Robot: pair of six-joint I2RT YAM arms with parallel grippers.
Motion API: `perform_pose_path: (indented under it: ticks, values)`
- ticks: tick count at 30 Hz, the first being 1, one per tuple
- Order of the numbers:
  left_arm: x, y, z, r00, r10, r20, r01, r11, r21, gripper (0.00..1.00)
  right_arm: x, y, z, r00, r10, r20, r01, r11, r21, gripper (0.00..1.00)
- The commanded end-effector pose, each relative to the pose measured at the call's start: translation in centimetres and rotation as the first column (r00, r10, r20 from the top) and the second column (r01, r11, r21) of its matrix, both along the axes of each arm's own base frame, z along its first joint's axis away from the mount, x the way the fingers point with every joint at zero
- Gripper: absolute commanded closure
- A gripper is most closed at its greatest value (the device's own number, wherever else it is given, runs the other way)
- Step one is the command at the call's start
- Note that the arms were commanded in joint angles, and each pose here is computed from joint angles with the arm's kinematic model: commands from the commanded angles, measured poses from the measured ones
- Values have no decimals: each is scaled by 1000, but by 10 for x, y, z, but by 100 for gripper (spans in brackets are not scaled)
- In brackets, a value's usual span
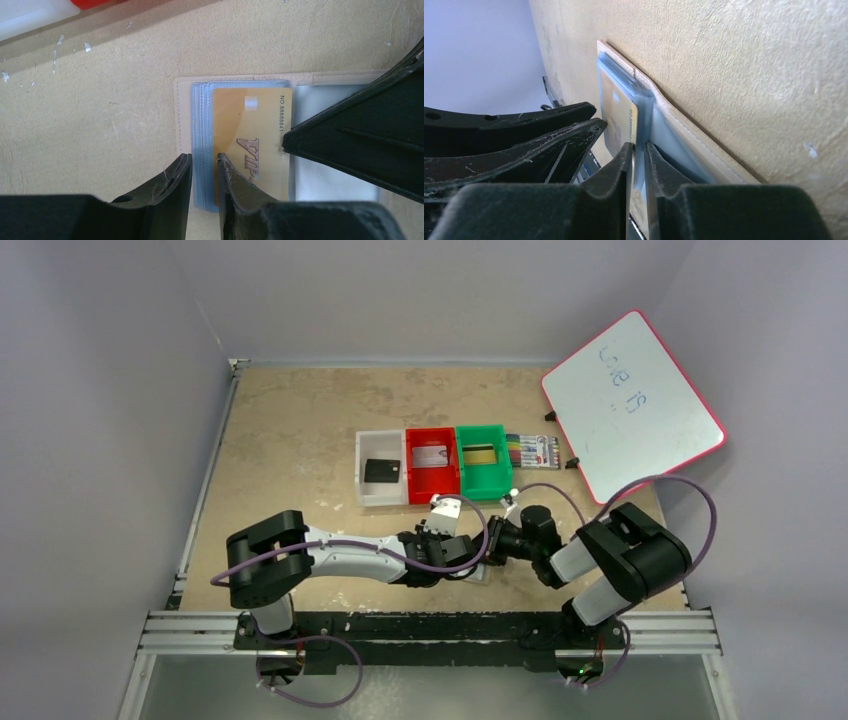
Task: Take the credit cards out of the card holder
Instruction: Remove the credit card from the card holder.
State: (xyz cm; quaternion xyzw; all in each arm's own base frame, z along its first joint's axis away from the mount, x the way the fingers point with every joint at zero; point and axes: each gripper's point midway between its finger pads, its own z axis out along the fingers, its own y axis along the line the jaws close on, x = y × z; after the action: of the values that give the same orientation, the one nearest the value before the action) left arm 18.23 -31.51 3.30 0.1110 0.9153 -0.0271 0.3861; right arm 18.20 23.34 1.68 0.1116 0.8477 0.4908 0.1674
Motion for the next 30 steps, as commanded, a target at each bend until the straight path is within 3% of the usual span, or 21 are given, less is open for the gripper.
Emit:
perform_pose_path:
  ticks: [1, 6, 11, 22, 30]
  values:
    - [-4, 4, -7, 1000, -10, -22, 11, 999, 38, 76, 11, 14, 21, 996, 31, 83, -40, 994, 104, 86]
    - [-5, 3, -8, 1000, -11, -25, 12, 999, 38, 77, 9, 14, 18, 997, 29, 72, -37, 993, 113, 88]
    - [-5, 3, -10, 999, -14, -29, 15, 999, 37, 78, 12, 13, 20, 997, 14, 73, -21, 995, 101, 83]
    - [-6, 1, -10, 999, -16, -31, 17, 999, 31, 80, 25, 9, 15, 998, -12, 67, 12, 1000, -2, 83]
    - [-6, 2, -10, 999, -15, -31, 16, 999, 32, 80, 21, 14, 11, 999, 12, 52, -12, 1000, 14, 83]
